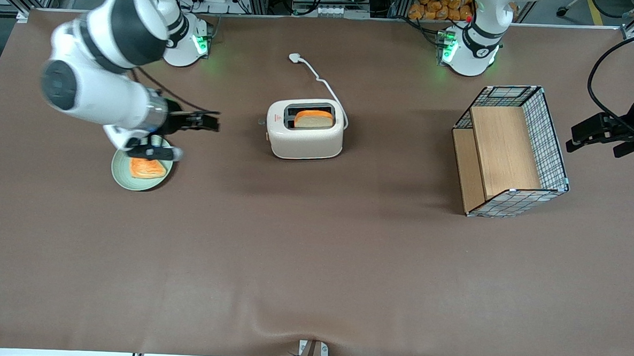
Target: Press toaster button with right arm
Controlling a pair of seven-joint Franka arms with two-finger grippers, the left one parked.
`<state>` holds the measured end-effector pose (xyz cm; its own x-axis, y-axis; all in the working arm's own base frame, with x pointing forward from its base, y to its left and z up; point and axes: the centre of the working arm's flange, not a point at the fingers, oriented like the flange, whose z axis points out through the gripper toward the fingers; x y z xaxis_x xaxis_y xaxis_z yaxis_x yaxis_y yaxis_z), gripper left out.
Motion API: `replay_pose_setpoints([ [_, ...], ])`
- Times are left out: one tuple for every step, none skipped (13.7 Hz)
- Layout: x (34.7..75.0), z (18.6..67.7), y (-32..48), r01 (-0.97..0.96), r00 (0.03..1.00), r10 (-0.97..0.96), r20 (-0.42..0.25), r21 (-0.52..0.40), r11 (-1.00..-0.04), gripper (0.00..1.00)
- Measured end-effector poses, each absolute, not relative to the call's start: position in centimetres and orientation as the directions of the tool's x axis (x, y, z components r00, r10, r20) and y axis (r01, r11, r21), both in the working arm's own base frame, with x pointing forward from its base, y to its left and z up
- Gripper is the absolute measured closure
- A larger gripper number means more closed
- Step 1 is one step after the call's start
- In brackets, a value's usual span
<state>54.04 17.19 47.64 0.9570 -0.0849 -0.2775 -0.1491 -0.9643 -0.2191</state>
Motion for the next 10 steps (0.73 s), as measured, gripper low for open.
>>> replay_pose_setpoints([
  [54.9, 48.9, 15.9, -0.155, 0.963, -0.100, -0.249, -0.210, -0.965, 0.00],
  [55.7, 50.5, 14.7, -0.156, 0.971, -0.112, -0.212, -0.200, -0.967, 0.00],
  [56.4, 52.0, 13.7, -0.155, 0.977, -0.121, -0.175, -0.195, -0.969, 0.00],
  [56.9, 53.6, 12.9, -0.151, 0.981, -0.124, -0.147, -0.194, -0.969, 0.00],
  [57.3, 55.1, 12.1, -0.147, 0.983, -0.123, -0.133, -0.192, -0.970, 0.00],
  [57.6, 56.5, 11.4, -0.147, 0.984, -0.125, -0.125, -0.187, -0.971, 0.00],
  [57.8, 57.7, 10.6, -0.146, 0.985, -0.127, -0.115, -0.172, -0.974, 0.00],
  [58.0, 58.8, 9.8, -0.142, 0.987, -0.127, -0.101, -0.151, -0.978, 0.00],
  [58.1, 59.7, 9.2, -0.139, 0.988, -0.128, -0.090, -0.136, -0.981, 0.00],
  [58.2, 60.4, 8.7, -0.143, 0.988, -0.133, -0.080, -0.127, -0.982, 0.00],
])
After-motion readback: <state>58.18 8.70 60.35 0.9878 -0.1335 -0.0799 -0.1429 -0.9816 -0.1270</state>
